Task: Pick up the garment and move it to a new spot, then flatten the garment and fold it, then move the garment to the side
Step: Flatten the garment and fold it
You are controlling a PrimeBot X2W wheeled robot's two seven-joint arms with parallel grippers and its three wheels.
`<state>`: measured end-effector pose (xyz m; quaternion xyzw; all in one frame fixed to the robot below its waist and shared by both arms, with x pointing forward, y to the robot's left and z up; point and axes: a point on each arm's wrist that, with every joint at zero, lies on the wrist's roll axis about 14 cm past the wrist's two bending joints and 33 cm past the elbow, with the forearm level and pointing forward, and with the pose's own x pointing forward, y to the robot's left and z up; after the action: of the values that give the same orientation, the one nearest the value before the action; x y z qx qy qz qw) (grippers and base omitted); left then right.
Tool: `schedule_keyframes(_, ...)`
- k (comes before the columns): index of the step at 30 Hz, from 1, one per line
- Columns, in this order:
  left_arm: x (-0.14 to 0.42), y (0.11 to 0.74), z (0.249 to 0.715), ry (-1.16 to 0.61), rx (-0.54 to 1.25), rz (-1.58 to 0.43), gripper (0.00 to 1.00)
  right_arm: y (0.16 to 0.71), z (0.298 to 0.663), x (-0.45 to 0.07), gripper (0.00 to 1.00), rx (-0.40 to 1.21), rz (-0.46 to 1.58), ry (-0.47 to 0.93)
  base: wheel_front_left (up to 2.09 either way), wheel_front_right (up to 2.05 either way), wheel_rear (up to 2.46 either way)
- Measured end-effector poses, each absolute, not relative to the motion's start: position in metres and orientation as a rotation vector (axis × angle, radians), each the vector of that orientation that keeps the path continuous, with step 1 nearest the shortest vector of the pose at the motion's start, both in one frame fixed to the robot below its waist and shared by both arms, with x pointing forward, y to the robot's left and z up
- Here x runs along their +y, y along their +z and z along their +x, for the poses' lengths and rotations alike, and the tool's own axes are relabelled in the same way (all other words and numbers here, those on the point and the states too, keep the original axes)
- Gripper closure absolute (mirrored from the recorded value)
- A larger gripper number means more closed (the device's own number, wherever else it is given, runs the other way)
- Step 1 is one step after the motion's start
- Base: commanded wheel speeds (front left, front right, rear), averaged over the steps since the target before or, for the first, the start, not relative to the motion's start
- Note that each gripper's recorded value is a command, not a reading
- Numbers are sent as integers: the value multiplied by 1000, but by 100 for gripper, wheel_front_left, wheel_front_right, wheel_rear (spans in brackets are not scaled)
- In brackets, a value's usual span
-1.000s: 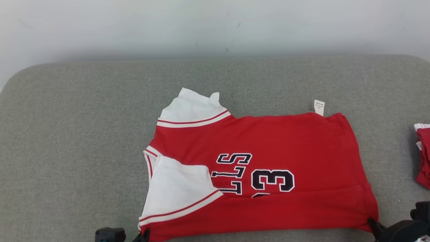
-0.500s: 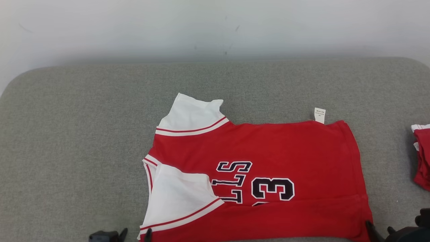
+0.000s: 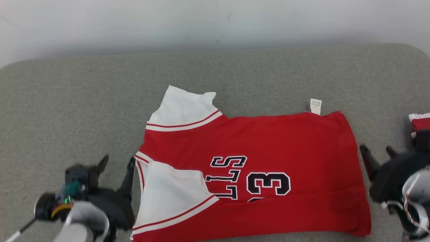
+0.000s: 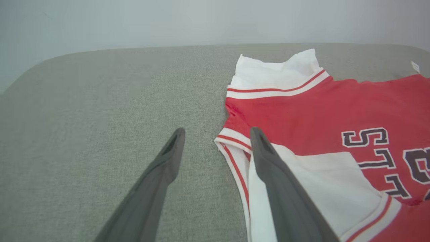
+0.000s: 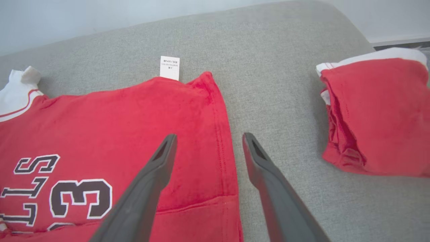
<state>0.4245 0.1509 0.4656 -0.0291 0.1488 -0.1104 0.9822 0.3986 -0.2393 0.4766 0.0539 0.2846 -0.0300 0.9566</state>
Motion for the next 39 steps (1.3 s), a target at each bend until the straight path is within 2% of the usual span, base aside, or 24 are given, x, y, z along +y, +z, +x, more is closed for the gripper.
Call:
schedule_keyframes(11,109,482,529,-335,267,-51,0,484,488,-224,0,598,81,-7,0,0,0)
schedule_keyframes(18,97,457,576,-345,346,-28,0,460,522,-228,0,655,55,-21,0,0,0)
schedule_keyframes(28,86,411,606,-358,483,-4,0,433,539,-236,0,713,9,-27,0,0,0)
schedule_keyframes(39,79,385,614,-355,632,13,0,413,529,-247,0,801,-31,-35,0,0,0)
